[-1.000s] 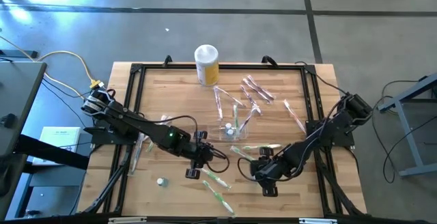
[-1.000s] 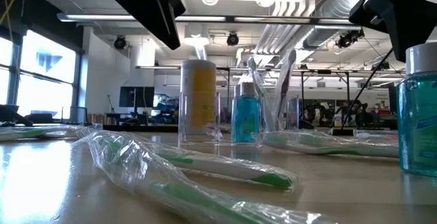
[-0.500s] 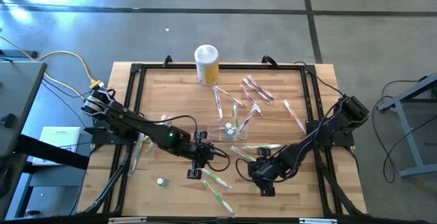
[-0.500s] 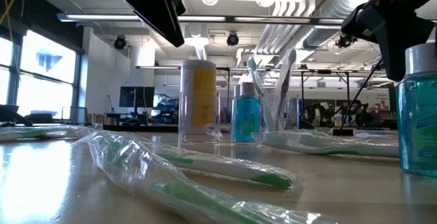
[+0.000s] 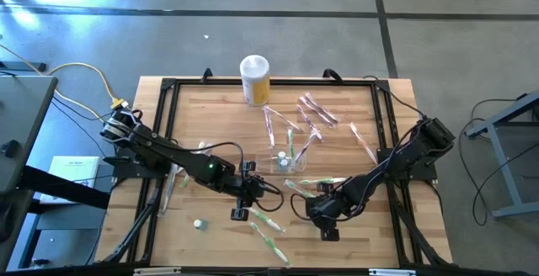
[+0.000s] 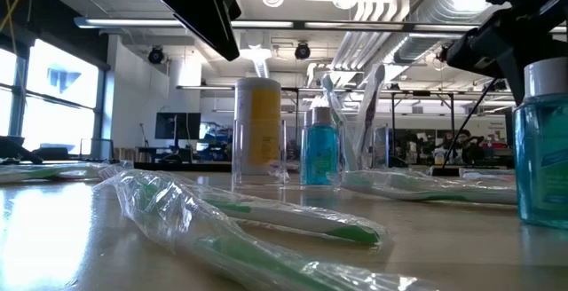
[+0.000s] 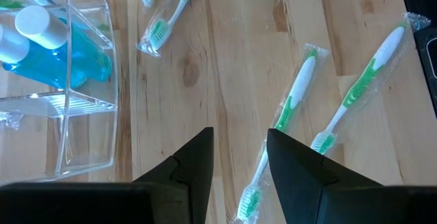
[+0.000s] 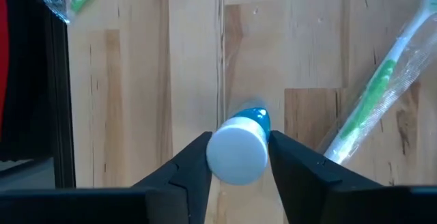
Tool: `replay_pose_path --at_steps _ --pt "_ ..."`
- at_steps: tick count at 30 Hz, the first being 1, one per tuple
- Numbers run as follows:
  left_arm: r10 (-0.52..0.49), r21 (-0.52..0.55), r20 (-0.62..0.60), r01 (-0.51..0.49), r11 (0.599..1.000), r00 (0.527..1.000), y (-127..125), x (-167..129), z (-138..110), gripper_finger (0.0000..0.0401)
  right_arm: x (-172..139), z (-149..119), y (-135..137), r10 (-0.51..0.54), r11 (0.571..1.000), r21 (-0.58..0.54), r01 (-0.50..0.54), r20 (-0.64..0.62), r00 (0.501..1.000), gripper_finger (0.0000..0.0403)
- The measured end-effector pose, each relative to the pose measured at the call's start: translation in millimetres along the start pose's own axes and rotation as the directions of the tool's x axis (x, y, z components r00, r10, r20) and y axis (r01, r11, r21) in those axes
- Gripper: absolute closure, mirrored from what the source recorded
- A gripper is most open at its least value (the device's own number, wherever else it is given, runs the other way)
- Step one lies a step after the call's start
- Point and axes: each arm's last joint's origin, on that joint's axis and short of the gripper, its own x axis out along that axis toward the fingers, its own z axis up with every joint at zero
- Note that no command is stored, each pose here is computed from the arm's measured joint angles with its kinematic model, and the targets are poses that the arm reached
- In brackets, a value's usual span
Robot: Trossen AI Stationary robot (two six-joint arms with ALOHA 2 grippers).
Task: Pick & Place toothbrushing station
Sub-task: Put the mouthwash bottle into the transparent organizer
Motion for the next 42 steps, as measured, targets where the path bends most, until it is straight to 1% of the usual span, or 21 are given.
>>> replay_pose_path --at_steps 12,20,24,25,28,30,34,37,39,42 --pt "-0.004 -0.001 0.006 0.004 1.000 1.000 -0.2 0.0 0.6 0.0270 -0.3 3.8 -4.8 0.007 1.000 -0.013 -0.007 0.000 1.000 0.0297" --pt "-0.011 -0.005 0.034 0.012 1.000 0.999 -1.0 -0.1 3.4 0.0270 -0.4 3.6 -4.9 0.003 1.000 -0.016 -0.003 0.001 1.000 0.0302" --pt "-0.029 -0.009 0.071 0.030 1.000 0.997 -4.9 2.1 6.3 0.0270 -0.4 3.5 -5.0 0.001 1.000 -0.028 -0.001 0.000 1.000 0.0303" --pt "-0.039 -0.003 0.102 0.040 0.999 0.994 -6.0 5.6 7.7 0.0270 -0.4 3.5 -5.0 0.001 1.000 -0.030 -0.001 0.000 1.000 0.0303" --pt "-0.087 0.038 0.174 0.082 0.996 0.981 -9.9 15.3 3.4 0.0270 -0.4 3.6 -5.1 -0.002 0.999 -0.035 0.003 0.003 1.000 0.0303" --pt "-0.137 0.047 0.247 0.129 0.990 0.959 -10.5 22.2 0.6 0.0270 -0.4 4.0 -5.0 -0.007 0.999 -0.046 0.008 0.011 1.000 0.0303" --pt "-0.163 0.069 0.343 0.149 0.986 0.925 -8.6 35.7 -13.6 0.0270 -0.5 4.4 -4.8 -0.007 0.998 -0.059 0.008 0.016 1.000 0.0303" --pt "-0.175 0.074 0.437 0.159 0.985 0.882 -3.0 38.1 -13.4 0.0270 -0.4 4.6 -5.0 -0.007 0.998 -0.065 0.008 0.017 1.000 0.0304" --pt "-0.178 0.066 0.463 0.166 0.984 0.868 4.0 40.4 -14.3 0.0270 -0.4 5.5 -6.1 -0.007 0.998 -0.062 0.009 0.019 1.000 0.0304" --pt "-0.212 0.068 0.480 0.205 0.976 0.851 14.4 41.5 -11.8 0.0270 -0.4 5.8 -6.2 -0.009 0.997 -0.070 0.011 0.023 1.000 0.0304"
